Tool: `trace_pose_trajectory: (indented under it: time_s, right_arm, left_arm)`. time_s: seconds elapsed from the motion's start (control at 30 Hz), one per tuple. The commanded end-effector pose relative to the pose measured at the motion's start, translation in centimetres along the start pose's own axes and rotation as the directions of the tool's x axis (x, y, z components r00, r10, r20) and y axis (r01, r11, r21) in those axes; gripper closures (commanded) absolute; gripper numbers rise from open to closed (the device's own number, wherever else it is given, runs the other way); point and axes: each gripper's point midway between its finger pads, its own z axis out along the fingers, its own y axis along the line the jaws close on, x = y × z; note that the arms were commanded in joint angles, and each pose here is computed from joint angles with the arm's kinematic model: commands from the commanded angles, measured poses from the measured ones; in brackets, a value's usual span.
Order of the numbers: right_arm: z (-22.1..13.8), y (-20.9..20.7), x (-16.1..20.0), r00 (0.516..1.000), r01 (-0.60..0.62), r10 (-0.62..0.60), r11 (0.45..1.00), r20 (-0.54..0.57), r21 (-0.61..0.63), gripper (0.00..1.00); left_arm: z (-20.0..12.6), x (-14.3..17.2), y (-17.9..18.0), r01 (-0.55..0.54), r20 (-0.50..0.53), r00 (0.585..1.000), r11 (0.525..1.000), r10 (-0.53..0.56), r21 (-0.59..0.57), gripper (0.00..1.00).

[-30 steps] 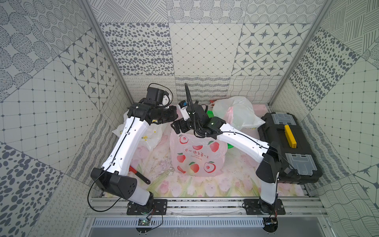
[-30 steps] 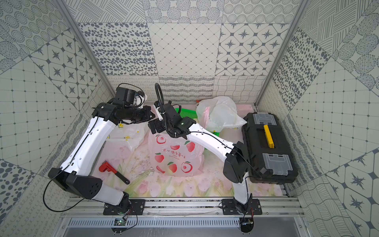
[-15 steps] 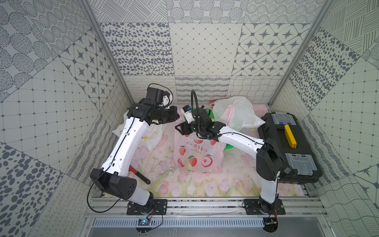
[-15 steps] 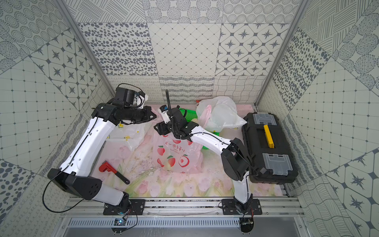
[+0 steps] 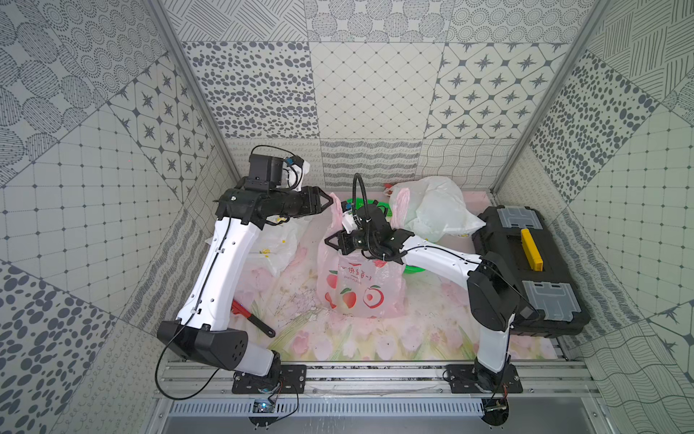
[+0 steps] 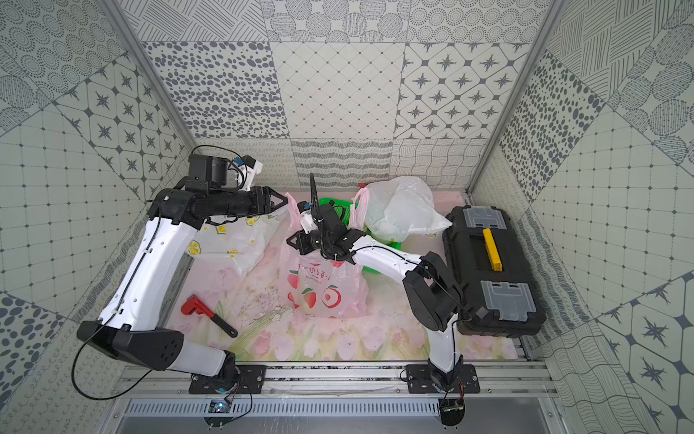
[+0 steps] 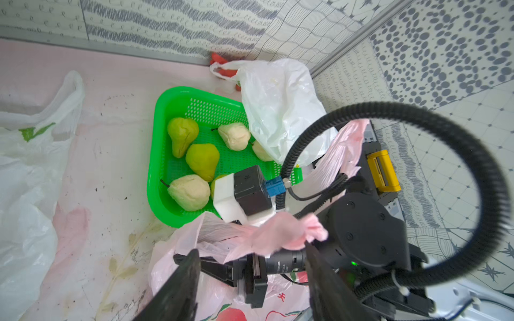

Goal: Place the pears into plastic bags & tie knots
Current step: Tie the plastic bag at the center of the board.

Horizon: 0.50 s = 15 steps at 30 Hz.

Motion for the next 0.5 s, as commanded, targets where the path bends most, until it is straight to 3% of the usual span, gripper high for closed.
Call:
trace_pose_trajectory:
  time_s: [0.0, 0.2, 0.47]
  right_arm:
    - [-3.1, 3.9, -2.2, 0.997, -0.068, 0.071, 0.979, 0.007, -0.193, 0.86]
    - [-4.9, 7.6, -1.3, 0.991, -0.118, 0.088, 0.923, -0.096, -0.367, 0.86]
    - [-4.9, 8.3, 0.1, 0.985, -0.135, 0.075, 0.896, -0.155, -0.422, 0.80]
  left_arm:
    - [-2.3, -0.5, -2.6, -0.139, 0.087, 0.988, 0.975, 0.125, 0.173, 0.34]
    - [0.4, 2.9, -0.8, -0.132, 0.091, 0.989, 0.960, 0.112, 0.248, 0.31]
    - [3.7, 5.8, -3.2, -0.234, 0.091, 0.972, 0.898, 0.216, 0.374, 0.28]
